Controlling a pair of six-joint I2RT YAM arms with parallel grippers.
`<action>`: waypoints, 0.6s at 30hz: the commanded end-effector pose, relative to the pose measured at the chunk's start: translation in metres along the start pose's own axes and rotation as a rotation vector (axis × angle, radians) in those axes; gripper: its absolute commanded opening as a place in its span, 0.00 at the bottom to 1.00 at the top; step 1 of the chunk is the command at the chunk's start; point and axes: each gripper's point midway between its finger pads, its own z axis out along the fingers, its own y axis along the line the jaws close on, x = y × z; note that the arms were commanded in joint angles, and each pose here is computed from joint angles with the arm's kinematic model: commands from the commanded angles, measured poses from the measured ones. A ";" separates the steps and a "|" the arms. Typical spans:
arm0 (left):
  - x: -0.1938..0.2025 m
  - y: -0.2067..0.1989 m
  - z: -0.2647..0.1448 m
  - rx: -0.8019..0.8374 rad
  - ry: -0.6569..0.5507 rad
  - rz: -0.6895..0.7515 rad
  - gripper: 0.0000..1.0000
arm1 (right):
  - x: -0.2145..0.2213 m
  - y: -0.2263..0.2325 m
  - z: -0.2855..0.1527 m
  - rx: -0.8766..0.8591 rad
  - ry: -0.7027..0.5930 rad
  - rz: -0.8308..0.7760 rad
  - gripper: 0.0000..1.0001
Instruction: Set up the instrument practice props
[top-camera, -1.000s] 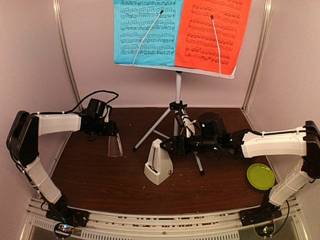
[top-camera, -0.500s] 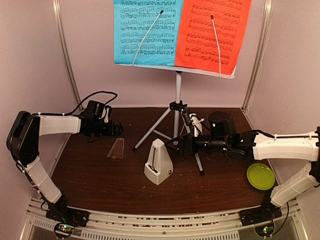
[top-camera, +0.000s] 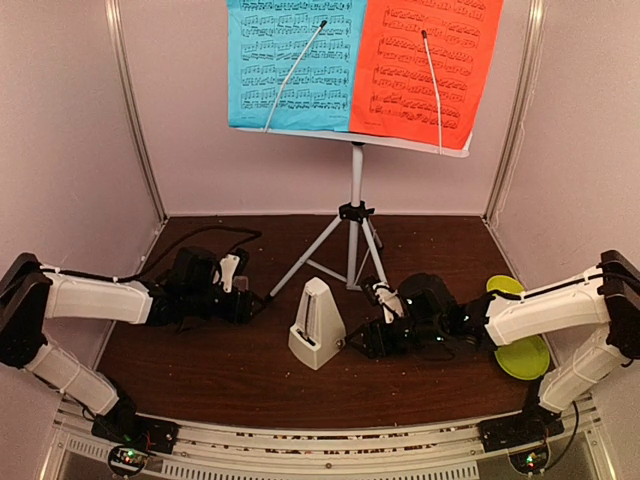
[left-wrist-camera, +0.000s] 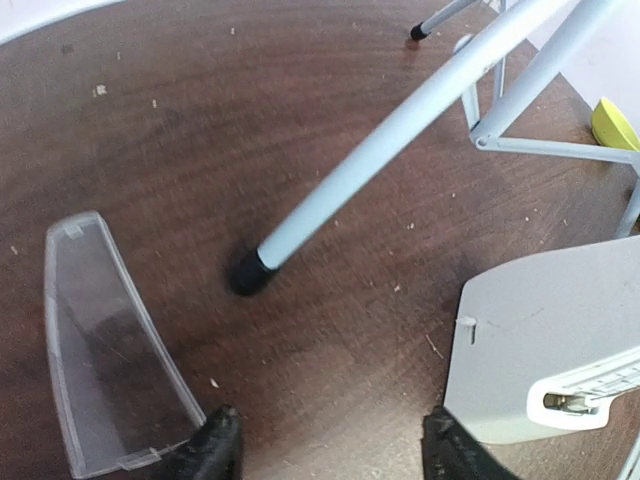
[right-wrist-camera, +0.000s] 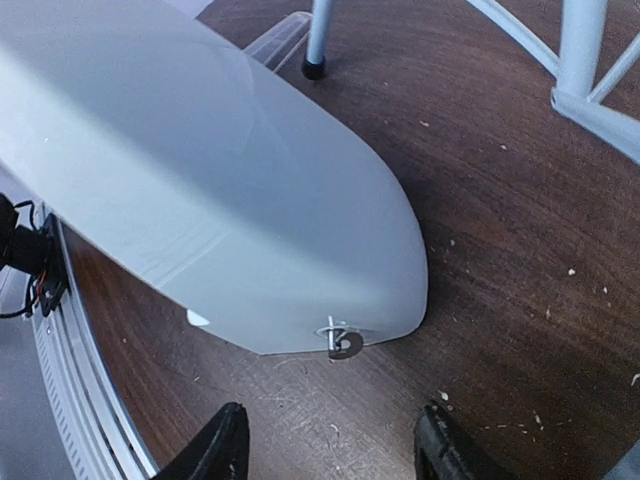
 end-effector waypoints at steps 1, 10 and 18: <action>-0.011 -0.031 0.012 0.126 -0.073 0.024 0.58 | -0.016 -0.008 0.010 0.066 -0.058 -0.002 0.52; 0.017 -0.069 0.038 0.213 -0.025 0.066 0.43 | -0.020 -0.020 0.032 0.129 -0.063 -0.031 0.35; 0.031 -0.090 0.032 0.279 -0.043 0.076 0.40 | -0.035 -0.018 0.049 0.138 -0.077 -0.072 0.34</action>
